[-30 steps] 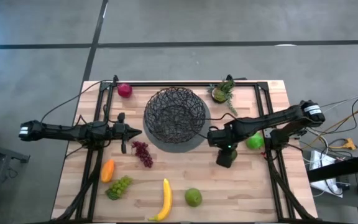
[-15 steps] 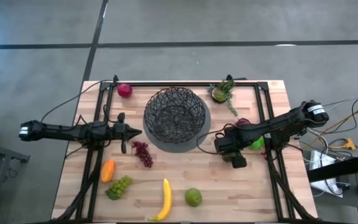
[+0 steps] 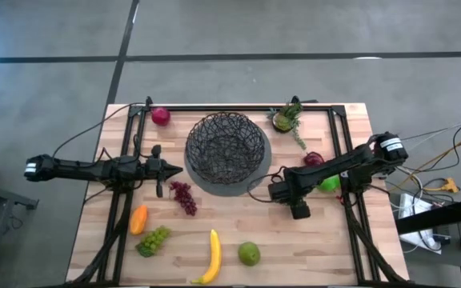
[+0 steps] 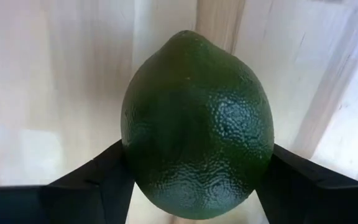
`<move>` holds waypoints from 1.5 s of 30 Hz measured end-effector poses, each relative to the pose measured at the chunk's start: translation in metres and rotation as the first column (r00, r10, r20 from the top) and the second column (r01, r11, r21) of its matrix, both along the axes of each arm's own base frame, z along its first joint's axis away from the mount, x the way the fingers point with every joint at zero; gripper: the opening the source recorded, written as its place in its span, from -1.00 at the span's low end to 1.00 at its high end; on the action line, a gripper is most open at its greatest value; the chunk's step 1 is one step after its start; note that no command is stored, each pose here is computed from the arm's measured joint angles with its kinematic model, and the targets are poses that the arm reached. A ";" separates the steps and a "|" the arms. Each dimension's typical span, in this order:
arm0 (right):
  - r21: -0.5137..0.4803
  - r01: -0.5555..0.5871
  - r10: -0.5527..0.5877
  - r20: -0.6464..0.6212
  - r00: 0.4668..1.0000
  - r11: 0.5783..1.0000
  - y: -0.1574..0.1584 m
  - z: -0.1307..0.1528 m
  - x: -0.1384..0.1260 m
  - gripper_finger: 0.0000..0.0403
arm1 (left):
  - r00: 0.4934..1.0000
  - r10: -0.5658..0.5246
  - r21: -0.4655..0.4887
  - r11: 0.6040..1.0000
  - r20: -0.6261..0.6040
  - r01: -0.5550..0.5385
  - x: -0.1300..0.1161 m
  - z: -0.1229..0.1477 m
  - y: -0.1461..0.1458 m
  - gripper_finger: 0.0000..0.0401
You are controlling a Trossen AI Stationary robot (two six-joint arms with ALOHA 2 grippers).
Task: Build produce basket
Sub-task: Put the green lime into the black basket
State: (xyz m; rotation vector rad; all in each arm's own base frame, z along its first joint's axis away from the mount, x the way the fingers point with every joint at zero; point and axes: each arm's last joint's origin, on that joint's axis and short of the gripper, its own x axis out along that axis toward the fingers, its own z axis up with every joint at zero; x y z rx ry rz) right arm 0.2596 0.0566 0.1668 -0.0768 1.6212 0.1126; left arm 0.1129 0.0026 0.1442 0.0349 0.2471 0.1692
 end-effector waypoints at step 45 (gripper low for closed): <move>0.103 0.564 -0.551 0.414 0.725 0.820 -0.226 0.042 0.210 0.72 | 1.000 0.000 0.000 1.000 0.000 0.000 0.000 0.000 0.000 -1.00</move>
